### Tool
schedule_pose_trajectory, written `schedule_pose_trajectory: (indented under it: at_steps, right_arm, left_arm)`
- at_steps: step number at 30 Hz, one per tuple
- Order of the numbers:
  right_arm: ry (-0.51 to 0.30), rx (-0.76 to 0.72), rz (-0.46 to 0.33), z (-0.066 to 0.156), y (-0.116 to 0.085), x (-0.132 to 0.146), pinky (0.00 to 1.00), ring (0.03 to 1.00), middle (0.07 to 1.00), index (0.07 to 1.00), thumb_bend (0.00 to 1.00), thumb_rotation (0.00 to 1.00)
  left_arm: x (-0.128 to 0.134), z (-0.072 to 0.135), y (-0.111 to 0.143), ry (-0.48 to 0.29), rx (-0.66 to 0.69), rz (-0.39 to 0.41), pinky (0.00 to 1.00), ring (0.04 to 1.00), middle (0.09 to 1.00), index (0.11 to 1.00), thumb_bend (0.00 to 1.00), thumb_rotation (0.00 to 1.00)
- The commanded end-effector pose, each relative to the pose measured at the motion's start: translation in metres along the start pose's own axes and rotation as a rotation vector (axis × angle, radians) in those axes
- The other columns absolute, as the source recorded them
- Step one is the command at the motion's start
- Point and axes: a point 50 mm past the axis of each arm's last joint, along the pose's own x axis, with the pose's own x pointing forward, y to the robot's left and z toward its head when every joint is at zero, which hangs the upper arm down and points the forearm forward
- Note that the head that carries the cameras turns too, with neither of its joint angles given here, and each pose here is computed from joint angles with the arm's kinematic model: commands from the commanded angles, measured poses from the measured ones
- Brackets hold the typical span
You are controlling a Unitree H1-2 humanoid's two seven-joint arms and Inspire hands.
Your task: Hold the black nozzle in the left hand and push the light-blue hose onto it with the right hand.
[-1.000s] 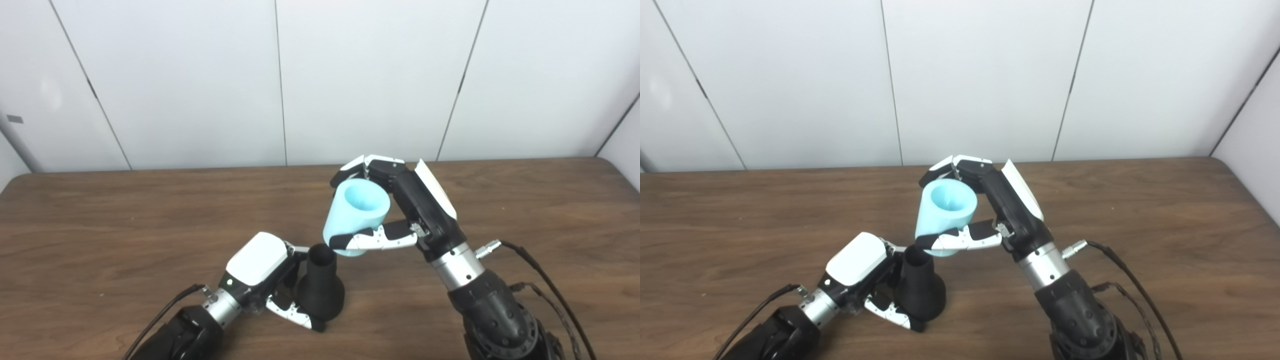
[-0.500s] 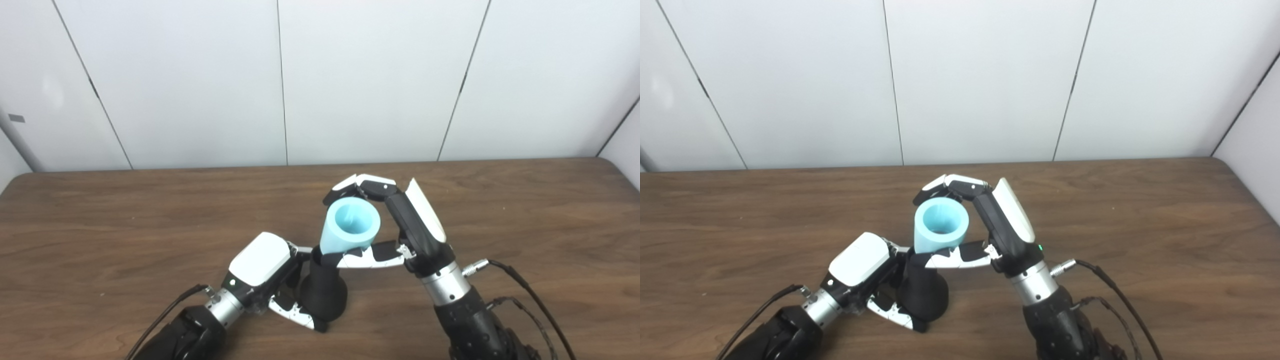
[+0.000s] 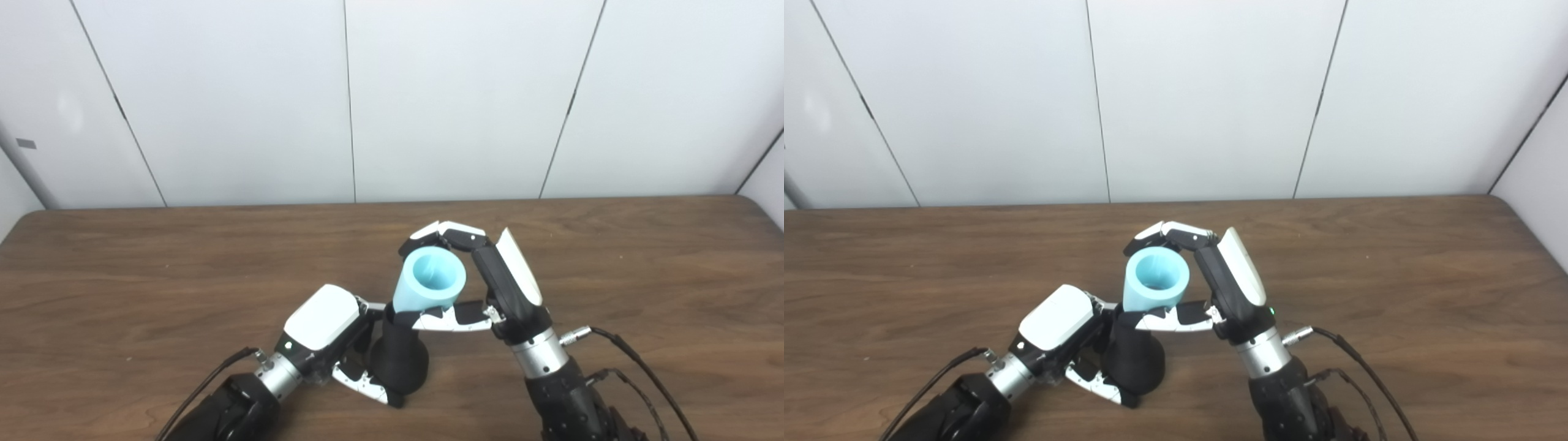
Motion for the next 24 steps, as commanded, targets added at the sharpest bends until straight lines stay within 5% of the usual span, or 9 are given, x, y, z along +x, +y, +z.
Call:
schedule_pose_trajectory:
  at_steps: [1,7,24]
  right_arm:
    - [-0.042,0.011,-0.012,0.005,0.001,0.007,0.31,0.384,0.501,0.546,0.51,0.00]
    - [0.030,0.093,0.005,0.008,0.003,0.009,0.24,0.352,0.475,0.562,0.50,0.00]
    - [0.091,0.176,0.056,0.019,-0.002,0.013,0.30,0.378,0.485,0.557,0.51,0.00]
  left_arm:
    - [-0.001,0.006,-0.007,-0.028,0.017,-0.048,0.15,0.200,0.396,0.484,0.52,0.00]
    - [-0.002,0.005,-0.007,-0.023,0.024,-0.056,0.16,0.209,0.399,0.487,0.52,0.00]
    - [-0.002,0.002,-0.009,-0.025,0.015,-0.063,0.17,0.218,0.401,0.489,0.52,0.00]
